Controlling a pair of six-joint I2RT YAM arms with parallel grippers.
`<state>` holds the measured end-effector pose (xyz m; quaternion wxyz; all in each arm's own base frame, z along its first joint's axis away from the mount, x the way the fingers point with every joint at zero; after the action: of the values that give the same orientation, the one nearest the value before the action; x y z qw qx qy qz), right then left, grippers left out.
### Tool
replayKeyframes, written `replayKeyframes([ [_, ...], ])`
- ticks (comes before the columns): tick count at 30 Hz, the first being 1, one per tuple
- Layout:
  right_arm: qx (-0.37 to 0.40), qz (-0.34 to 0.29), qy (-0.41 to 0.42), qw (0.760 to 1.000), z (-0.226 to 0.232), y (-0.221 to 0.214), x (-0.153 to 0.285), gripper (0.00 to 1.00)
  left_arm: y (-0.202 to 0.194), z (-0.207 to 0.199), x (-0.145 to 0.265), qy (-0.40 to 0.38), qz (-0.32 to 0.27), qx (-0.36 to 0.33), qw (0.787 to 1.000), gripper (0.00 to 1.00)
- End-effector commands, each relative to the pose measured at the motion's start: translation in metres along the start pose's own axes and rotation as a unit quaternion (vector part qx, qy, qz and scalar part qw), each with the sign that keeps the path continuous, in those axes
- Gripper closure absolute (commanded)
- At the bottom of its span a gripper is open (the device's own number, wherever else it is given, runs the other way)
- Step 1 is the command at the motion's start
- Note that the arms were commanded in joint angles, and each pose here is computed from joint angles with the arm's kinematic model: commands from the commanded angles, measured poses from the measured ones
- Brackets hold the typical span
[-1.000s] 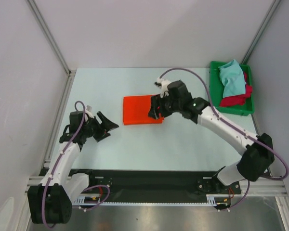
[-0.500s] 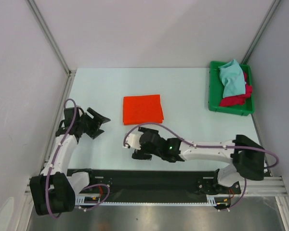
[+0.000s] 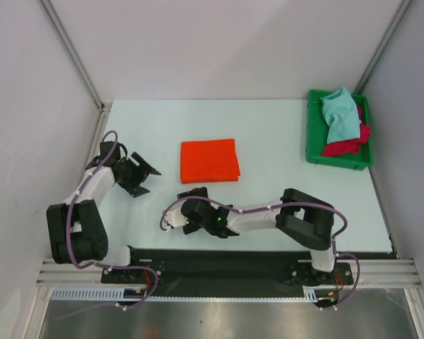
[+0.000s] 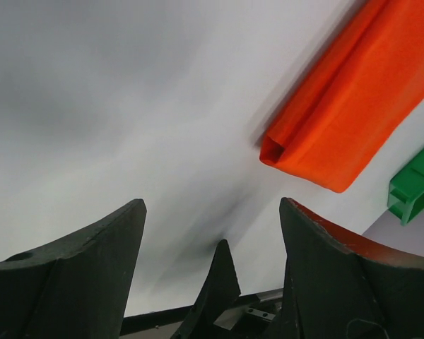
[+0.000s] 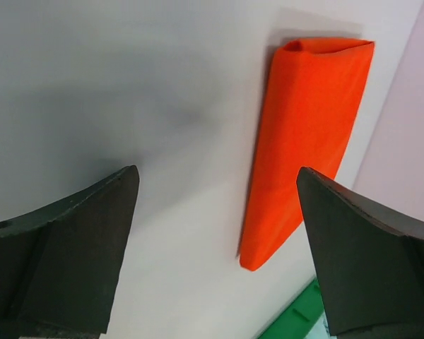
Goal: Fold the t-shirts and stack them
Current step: Neatly place the folded tshirt to the corner
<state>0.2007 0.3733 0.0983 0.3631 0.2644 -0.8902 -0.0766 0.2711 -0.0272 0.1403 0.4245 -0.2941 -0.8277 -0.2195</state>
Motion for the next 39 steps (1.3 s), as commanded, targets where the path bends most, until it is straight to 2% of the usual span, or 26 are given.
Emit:
replayKeyframes([
  [1,0.029,-0.018,-0.057,0.998,-0.021,0.022,-0.014,0.02,0.015,0.001,0.002,0.014,-0.01,-0.033,0.999,0.17],
  [9,0.041,-0.002,-0.053,0.998,-0.027,0.019,-0.045,0.07,0.036,0.026,-0.02,0.018,0.024,0.012,0.999,0.17],
  [15,0.045,0.015,-0.06,0.997,-0.026,0.006,-0.069,0.08,0.059,0.017,-0.014,0.004,0.01,-0.001,1.0,0.17],
  [23,0.045,0.014,-0.057,0.997,-0.028,0.0,-0.092,0.09,0.075,0.013,-0.016,-0.005,0.01,0.02,1.0,0.16],
  [25,0.048,0.025,-0.053,0.997,-0.025,-0.004,-0.1,0.12,0.075,0.012,-0.015,-0.007,0.01,0.022,1.0,0.15],
  [28,0.037,0.024,-0.054,0.998,-0.028,-0.002,-0.105,0.26,0.075,0.012,-0.017,-0.012,0.013,0.026,0.999,0.15],
  [33,0.033,0.029,-0.05,0.998,-0.028,-0.01,-0.108,0.32,0.075,0.014,-0.022,-0.017,0.023,0.034,0.999,0.15],
  [36,0.029,0.034,-0.048,0.998,-0.031,-0.014,-0.108,0.41,0.076,0.013,-0.023,-0.023,0.028,0.032,0.999,0.15],
  [37,0.028,0.034,-0.048,0.998,-0.032,-0.014,-0.107,0.47,0.076,0.01,-0.023,-0.038,0.03,0.027,0.998,0.14],
  [39,0.024,0.032,-0.045,0.998,-0.036,-0.013,-0.105,0.53,0.075,0.008,-0.023,-0.066,0.029,0.014,0.997,0.13],
])
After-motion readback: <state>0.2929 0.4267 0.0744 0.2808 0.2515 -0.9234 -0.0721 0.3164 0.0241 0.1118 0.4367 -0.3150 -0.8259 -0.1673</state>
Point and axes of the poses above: each gripper's point midway between its finger pads, its own x axis back along the fingers, its own z axis along the line the jaws close on, y = z × x, the point moved 7 cm from there along x, back along the fingers, and after that the axes turned 2 degrees about -x, right-handed, at the moved point
